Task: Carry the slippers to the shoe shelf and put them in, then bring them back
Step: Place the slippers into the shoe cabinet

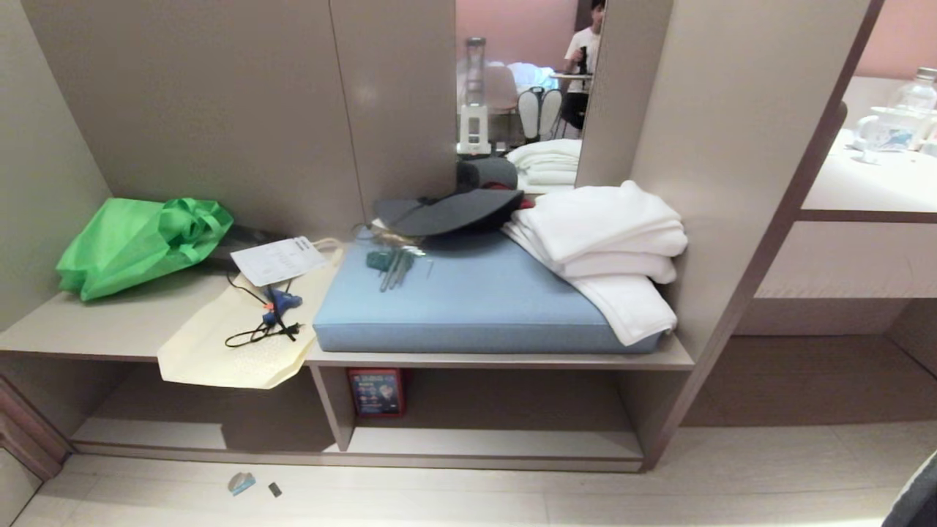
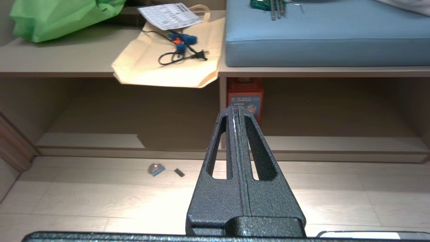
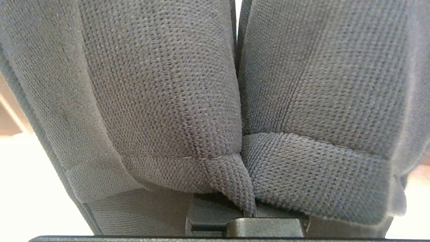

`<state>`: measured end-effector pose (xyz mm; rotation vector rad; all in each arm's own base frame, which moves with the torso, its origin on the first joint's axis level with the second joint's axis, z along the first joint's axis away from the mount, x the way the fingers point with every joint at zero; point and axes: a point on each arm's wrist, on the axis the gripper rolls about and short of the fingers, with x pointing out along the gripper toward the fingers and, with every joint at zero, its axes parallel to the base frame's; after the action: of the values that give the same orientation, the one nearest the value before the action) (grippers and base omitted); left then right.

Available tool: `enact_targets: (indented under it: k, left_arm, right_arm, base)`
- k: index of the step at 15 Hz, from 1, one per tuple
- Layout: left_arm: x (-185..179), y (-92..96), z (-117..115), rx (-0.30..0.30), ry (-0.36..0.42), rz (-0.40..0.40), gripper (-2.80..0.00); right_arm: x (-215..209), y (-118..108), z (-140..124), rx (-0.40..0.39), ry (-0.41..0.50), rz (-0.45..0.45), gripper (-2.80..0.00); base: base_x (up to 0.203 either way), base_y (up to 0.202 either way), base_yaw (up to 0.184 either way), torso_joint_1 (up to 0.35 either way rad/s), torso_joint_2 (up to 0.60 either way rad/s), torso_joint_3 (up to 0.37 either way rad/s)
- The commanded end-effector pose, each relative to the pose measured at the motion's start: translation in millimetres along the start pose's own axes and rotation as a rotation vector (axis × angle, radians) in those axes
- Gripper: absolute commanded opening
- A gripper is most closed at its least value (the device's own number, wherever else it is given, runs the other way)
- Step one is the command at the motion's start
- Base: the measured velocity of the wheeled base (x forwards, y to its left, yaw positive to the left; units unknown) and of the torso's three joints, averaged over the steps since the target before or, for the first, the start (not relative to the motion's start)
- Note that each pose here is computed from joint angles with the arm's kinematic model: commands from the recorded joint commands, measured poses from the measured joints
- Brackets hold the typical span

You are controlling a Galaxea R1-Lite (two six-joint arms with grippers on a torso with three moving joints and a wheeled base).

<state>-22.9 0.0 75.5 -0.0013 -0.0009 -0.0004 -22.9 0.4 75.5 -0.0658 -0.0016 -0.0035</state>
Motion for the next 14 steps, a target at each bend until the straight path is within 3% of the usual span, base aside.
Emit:
enact_targets:
  k: [1, 14]
  left_arm:
    - [0.1, 0.0, 0.0, 0.000, 0.001, 0.000, -2.80]
    - [0.1, 0.0, 0.0, 0.001, 0.001, 0.000, -2.80]
  right_arm:
    - [0.1, 0.0, 0.0, 0.003, 0.002, 0.001, -2.80]
    - [0.1, -0.1, 0.0, 0.014, 0.002, -0.003, -2.80]
  base:
    - [0.000, 0.175, -0.006, -0.002, 0.00, 0.002]
    - [0.000, 0.015, 0.000, 0.000, 0.00, 0.001]
